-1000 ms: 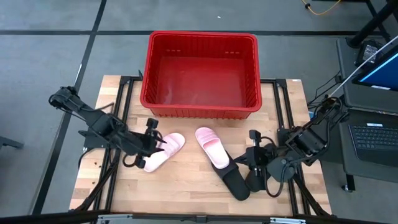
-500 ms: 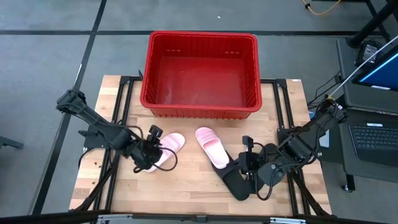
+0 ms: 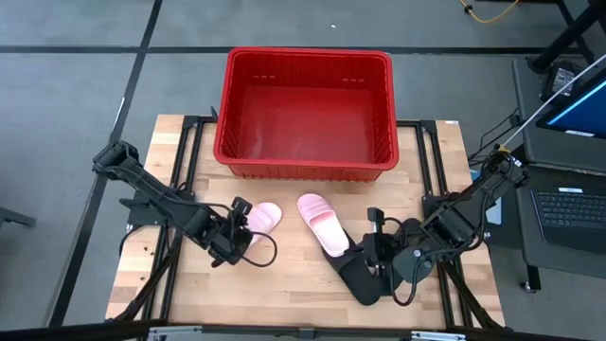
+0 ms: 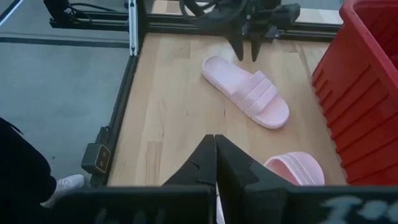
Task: Pick and place slides into bin
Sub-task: Put the left pink slide into the red bin
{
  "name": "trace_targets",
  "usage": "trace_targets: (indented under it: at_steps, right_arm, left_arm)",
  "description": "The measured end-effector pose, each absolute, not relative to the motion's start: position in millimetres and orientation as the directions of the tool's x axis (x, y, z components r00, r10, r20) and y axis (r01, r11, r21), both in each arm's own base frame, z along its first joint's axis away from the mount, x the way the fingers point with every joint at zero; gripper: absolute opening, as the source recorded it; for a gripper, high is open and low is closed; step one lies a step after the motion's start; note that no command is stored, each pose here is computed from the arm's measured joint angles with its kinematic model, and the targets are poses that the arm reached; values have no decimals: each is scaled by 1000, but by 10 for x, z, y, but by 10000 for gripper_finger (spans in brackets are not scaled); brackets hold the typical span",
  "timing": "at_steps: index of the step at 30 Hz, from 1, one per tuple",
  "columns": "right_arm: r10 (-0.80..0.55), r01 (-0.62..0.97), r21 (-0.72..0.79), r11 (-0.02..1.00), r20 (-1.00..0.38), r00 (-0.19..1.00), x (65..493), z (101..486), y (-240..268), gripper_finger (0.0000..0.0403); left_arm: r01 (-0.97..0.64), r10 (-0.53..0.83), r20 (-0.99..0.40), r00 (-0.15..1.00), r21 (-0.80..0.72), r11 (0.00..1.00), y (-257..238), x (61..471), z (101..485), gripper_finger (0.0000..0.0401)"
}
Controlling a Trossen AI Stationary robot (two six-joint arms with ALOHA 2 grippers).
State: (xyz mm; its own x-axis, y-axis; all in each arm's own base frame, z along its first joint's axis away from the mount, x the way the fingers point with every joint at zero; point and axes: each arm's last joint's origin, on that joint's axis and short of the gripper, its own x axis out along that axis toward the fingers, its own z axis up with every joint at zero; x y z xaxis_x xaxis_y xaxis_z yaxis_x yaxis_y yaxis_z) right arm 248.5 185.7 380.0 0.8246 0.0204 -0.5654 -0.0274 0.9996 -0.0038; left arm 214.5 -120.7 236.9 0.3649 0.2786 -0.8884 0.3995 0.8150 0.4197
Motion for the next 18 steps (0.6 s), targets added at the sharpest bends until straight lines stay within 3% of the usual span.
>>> trace_targets:
  at_steps: [13,18]
  right_arm:
    - [24,-28,0,1000,-560,828,2489,3805,1860,6]
    - [24,-29,0,1000,-560,828,2489,3805,1860,14]
  left_arm:
    - [405,308,-898,315,421,812,-1265,2250,2180,127]
    - [379,378,-876,301,473,796,-1279,2305,2063,127]
